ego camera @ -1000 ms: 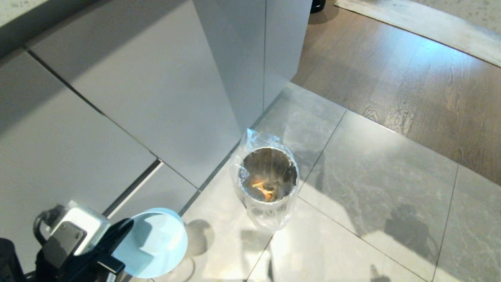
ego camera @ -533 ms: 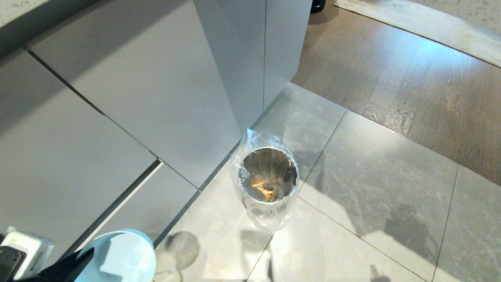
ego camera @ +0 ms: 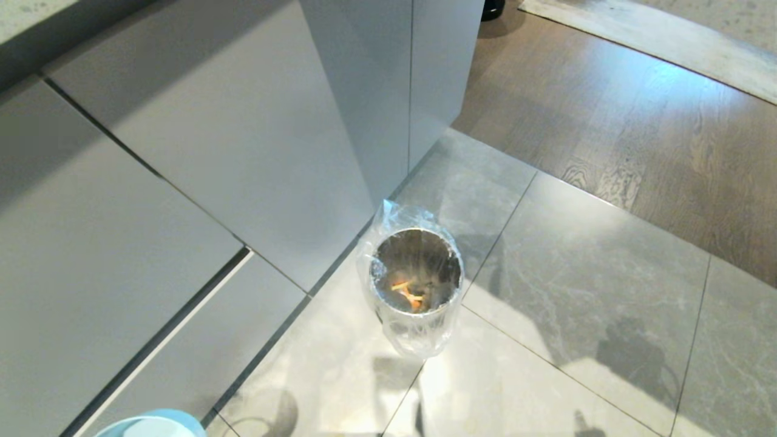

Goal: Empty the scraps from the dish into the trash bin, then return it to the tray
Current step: Put the bowl back to the table

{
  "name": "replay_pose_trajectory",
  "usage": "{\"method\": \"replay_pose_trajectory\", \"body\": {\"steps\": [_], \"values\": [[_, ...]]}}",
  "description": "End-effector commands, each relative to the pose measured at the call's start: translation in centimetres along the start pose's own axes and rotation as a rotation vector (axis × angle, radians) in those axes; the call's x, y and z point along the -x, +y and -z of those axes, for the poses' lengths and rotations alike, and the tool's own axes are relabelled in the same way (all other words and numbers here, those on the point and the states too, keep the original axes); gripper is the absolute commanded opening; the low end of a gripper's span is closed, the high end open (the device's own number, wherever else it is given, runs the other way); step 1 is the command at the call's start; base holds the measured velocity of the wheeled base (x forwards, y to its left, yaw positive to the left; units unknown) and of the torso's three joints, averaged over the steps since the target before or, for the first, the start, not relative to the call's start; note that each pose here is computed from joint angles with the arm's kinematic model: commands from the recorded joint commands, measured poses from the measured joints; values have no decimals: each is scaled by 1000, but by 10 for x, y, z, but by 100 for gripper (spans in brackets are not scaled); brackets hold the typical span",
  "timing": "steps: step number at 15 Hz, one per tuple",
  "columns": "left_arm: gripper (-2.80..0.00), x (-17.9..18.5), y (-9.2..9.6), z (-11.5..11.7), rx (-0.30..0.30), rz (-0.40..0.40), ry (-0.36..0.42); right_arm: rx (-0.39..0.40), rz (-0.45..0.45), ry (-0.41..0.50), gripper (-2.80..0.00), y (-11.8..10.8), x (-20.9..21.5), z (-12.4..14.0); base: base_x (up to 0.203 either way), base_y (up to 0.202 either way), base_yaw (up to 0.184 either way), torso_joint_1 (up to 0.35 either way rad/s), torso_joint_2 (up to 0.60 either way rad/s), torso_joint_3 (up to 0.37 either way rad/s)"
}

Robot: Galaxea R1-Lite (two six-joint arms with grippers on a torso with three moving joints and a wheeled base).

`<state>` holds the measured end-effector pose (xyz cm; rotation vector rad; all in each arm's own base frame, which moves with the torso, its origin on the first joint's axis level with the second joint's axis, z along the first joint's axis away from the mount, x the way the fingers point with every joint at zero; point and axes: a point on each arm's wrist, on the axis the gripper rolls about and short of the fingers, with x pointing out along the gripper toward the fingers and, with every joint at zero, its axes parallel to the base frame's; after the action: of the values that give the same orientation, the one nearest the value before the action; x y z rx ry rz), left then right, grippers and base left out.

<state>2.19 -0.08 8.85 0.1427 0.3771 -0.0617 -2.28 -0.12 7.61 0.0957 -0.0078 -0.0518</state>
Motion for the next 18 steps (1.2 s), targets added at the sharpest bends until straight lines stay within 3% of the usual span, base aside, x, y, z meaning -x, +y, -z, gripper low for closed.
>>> {"method": "replay_pose_trajectory", "body": {"steps": [1, 6, 10, 15, 18], "values": [[-280, 13, -1, 8, 43, -12, -96, 0, 0, 0, -280, 0, 0, 0, 0, 0, 0, 0, 0, 0], [-280, 24, -3, 20, 119, -60, -184, 0, 0, -1, -280, 0, 0, 0, 0, 0, 0, 0, 0, 0], [-280, 36, -5, 27, 162, -58, -373, 0, 0, -1, -280, 0, 0, 0, 0, 0, 0, 0, 0, 0], [-280, 37, -5, 27, 174, -57, -386, -1, 0, -1, -280, 0, 0, 0, 0, 0, 0, 0, 0, 0], [-280, 37, -5, 28, 135, -56, -382, 0, 0, -1, -280, 0, 0, 0, 0, 0, 0, 0, 0, 0]]}}
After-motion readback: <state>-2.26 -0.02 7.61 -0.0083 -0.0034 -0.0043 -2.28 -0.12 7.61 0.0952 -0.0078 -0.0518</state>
